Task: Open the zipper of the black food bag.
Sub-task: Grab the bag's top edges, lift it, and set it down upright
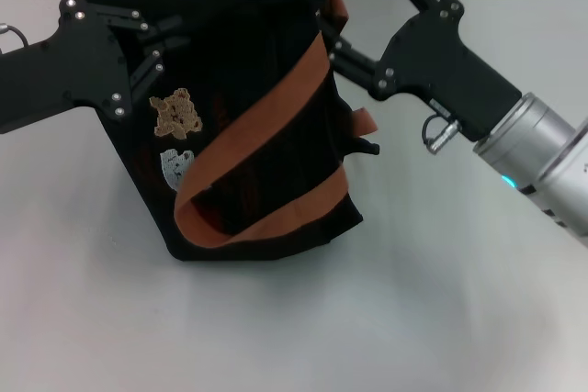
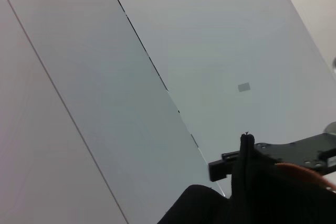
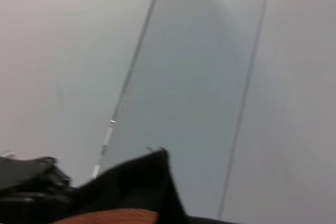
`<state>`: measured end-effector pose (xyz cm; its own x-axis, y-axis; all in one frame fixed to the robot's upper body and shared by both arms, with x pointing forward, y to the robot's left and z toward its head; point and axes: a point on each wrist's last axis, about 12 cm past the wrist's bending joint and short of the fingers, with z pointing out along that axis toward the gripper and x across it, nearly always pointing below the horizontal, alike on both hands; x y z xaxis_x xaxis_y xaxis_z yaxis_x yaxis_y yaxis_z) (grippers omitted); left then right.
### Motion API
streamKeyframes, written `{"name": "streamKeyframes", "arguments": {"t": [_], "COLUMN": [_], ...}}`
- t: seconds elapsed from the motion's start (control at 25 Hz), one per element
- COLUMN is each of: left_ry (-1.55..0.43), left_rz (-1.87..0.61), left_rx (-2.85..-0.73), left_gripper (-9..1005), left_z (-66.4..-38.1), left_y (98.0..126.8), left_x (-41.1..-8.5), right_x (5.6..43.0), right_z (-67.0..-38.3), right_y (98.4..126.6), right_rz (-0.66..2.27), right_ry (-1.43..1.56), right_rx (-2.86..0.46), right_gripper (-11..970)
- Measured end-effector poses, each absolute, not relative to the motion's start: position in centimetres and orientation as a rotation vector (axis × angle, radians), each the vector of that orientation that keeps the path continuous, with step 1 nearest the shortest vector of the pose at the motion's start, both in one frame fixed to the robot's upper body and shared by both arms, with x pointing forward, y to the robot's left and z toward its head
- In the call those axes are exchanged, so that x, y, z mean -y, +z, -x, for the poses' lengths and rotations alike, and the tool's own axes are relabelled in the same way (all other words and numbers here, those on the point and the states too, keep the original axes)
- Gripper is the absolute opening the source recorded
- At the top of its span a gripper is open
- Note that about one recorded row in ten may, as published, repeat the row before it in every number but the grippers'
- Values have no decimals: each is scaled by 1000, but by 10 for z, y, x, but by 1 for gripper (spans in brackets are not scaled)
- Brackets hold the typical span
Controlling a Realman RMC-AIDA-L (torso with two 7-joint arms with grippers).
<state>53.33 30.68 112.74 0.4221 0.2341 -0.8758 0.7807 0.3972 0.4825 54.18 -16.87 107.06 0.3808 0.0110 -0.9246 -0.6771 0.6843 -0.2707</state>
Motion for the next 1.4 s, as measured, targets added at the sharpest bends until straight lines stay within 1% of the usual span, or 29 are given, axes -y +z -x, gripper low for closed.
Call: {"name": "streamKeyframes", "arguments": {"t": [0.24,0.52,0.68,0.84,1.0,1.36,1.4], "left_ry": [-456,-451,-450,-456,-460,-468,-467], "left_rz": [-1147,-1141,-1141,-1141,-1150,-1151,-1151], "left_rx": [-1125,-1137,-1136,-1133,-1127,-1125,-1125], "left_gripper": [68,68,68,68,68,69,69], "left_z": [-534,-533,-533,-534,-535,-535,-535], "left_y": [1127,1125,1125,1126,1125,1123,1123], "left_x": [-307,-308,-308,-307,-304,-302,-302], "right_x": [170,175,181,178,168,164,163], "right_z": [-542,-520,-516,-521,-534,-541,-541], "right_y": [1068,1057,1054,1055,1058,1059,1060], "right_rz": [697,764,763,774,816,907,912], "right_ry": [481,523,516,532,607,678,683], "right_rx": [-1130,-1119,-1124,-1137,-1188,-1213,-1213], "right_gripper": [782,780,778,777,776,773,698]}}
